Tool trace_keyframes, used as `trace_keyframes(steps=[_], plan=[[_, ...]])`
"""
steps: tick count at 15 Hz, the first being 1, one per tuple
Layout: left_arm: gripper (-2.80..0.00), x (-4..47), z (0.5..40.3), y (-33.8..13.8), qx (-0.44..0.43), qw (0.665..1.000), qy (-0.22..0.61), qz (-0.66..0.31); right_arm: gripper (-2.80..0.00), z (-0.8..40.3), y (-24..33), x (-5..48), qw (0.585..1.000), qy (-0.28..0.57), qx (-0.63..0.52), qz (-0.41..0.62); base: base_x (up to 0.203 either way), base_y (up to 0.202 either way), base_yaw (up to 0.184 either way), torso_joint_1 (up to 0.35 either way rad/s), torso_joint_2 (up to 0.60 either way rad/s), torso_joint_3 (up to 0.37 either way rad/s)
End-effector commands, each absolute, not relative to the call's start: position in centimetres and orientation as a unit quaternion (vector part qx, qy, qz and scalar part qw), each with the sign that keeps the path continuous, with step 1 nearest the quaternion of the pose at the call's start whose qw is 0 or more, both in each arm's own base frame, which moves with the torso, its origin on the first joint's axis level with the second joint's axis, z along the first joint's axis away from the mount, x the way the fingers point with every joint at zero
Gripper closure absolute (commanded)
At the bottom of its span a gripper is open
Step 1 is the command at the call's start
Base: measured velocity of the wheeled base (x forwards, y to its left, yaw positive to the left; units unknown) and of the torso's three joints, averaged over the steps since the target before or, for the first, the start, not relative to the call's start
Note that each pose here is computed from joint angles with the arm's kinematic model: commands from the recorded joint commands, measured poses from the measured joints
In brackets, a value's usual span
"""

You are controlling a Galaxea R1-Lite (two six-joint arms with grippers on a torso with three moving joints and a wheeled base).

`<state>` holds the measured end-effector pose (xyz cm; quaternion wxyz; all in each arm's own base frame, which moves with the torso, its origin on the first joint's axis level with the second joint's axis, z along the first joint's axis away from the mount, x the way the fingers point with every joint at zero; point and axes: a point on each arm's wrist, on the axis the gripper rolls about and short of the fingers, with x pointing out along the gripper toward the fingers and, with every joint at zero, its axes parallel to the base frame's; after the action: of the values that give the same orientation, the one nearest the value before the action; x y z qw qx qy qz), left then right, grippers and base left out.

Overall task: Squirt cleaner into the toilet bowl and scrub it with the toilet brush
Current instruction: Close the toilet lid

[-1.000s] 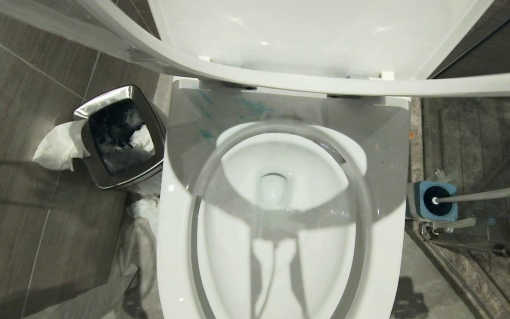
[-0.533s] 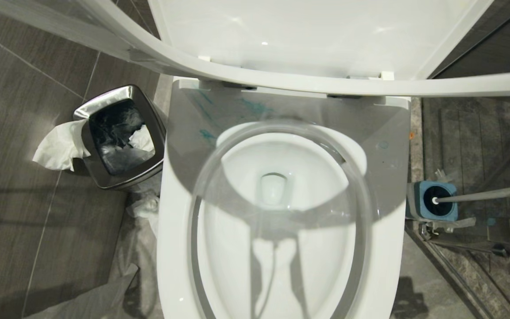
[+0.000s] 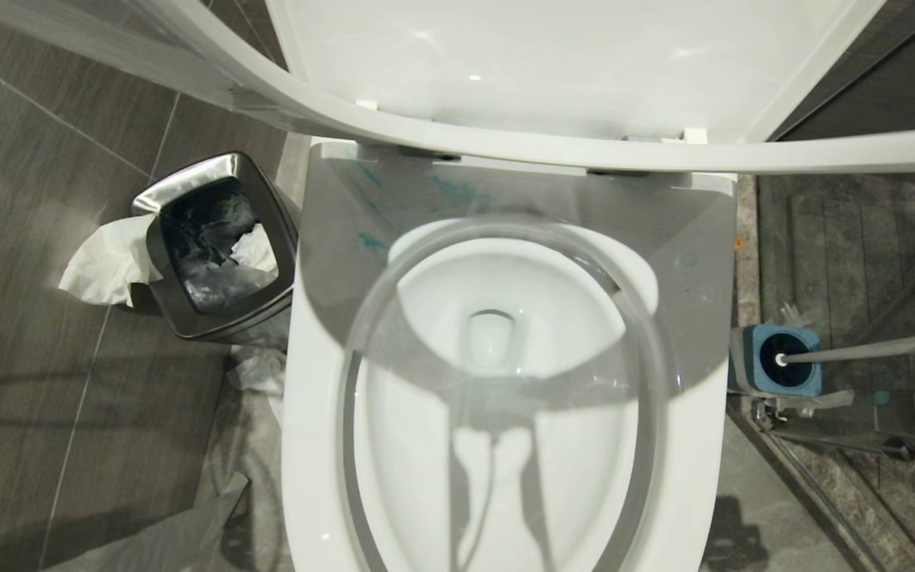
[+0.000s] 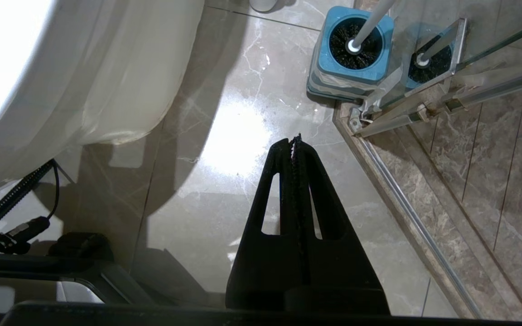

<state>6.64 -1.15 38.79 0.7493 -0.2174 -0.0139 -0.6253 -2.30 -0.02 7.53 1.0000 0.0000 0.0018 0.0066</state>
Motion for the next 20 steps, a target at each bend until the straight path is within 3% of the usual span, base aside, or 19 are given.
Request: trace_keyframes(steps=[1,7,14,20], plan=[[0.0,6.8,38.3,-1.1,-0.222,0.748,0.0,-0.625,0.0,7.5,0.0,-2.3,1.0,0.003,0.0,0.007,0.0,0.0,0.0,0.0,0.0,0.0],[0.0,6.7,36.8,-1.3,-0.234,0.737,0.047,-0.632,0.0,7.5,0.0,-2.3,1.0,0.002,0.0,0.007,0.0,0.0,0.0,0.0,0.0,0.0],[0.0,6.8,36.8,-2.4,-0.231,0.685,0.07,-0.687,0.0,7.5,0.0,-2.3,1.0,0.002,0.0,0.007,0.0,0.0,0.0,0.0,0.0,0.0],[0.0,6.3,36.5,-2.5,-0.206,0.679,0.095,-0.698,0.0,7.5,0.0,-2.3,1.0,0.002,0.0,0.007,0.0,0.0,0.0,0.0,0.0,0.0]])
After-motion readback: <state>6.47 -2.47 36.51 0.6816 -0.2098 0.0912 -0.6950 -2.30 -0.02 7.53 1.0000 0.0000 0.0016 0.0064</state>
